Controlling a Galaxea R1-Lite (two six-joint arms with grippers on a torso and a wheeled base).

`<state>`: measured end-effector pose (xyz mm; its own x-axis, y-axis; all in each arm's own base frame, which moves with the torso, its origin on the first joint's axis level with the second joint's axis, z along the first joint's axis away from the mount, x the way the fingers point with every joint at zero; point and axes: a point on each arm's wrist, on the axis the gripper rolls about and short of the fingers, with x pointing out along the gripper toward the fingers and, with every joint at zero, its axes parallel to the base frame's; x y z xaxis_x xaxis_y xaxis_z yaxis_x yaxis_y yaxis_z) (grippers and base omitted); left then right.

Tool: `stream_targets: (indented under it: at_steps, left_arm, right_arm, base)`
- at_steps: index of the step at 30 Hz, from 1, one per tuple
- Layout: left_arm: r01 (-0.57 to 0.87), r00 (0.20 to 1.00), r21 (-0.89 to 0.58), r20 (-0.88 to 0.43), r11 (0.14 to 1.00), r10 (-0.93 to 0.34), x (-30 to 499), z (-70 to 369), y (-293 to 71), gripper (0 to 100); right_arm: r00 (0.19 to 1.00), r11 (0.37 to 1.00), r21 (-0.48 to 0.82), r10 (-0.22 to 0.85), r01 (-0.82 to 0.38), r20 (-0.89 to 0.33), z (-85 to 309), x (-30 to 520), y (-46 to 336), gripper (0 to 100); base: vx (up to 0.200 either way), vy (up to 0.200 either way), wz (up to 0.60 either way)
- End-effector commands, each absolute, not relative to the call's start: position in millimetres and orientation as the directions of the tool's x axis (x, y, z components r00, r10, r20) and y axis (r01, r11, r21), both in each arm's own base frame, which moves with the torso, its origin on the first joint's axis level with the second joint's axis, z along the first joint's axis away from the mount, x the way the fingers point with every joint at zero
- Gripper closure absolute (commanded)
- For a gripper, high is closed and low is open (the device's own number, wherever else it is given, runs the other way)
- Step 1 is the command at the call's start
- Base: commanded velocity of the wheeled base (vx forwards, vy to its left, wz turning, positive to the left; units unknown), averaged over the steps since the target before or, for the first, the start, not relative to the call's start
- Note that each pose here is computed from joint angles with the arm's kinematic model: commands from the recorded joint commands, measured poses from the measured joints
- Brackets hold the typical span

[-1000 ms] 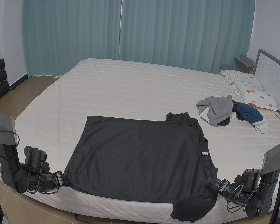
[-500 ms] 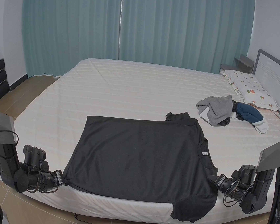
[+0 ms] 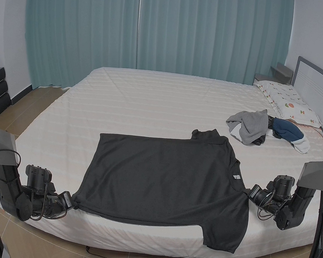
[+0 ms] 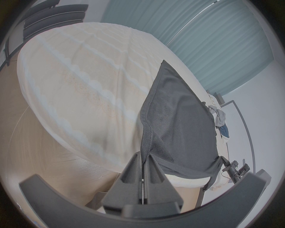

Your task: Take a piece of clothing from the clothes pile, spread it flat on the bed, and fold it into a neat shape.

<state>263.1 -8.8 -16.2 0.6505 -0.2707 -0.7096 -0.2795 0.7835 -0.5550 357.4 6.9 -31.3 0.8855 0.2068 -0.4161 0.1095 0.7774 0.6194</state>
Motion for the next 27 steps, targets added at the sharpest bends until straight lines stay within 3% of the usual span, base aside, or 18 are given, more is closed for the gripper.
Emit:
stream_targets:
  at_steps: [1,8,9,14,20,27]
  left_arm:
    - [-0.282,0.647,-0.555,-0.713,0.783,-0.272,263,-18,-9,100]
    - [-0.282,0.647,-0.555,-0.713,0.783,-0.272,263,-18,-9,100]
    - [-0.282,0.647,-0.555,-0.713,0.783,-0.272,263,-18,-9,100]
    - [-0.283,0.646,-0.554,-0.714,0.783,-0.272,263,-19,-9,100]
    - [-0.284,0.644,-0.554,-0.715,0.783,-0.272,263,-19,-9,100]
    - [-0.285,0.643,-0.553,-0.716,0.783,-0.272,262,-19,-9,100]
  right_arm:
    - [0.901,0.777,0.623,0.202,0.091,-0.385,-27,369,5,100]
    - [0.878,0.81,0.579,0.207,0.093,-0.431,-36,374,6,100]
    - [0.875,0.811,0.577,0.207,0.096,-0.437,-38,373,5,0]
    - [0.878,0.807,0.579,0.188,0.117,-0.44,-34,365,-8,0]
    - [0.865,0.785,0.613,0.244,0.089,-0.438,-11,340,-20,0]
    - [0.764,0.785,0.618,0.37,0.048,-0.529,-14,288,-12,0]
  base:
    - [0.0,0.0,0.0]
    - [0.0,0.0,0.0]
    - [0.0,0.0,0.0]
    - [0.0,0.0,0.0]
    - [0.0,0.0,0.0]
    - [0.0,0.0,0.0]
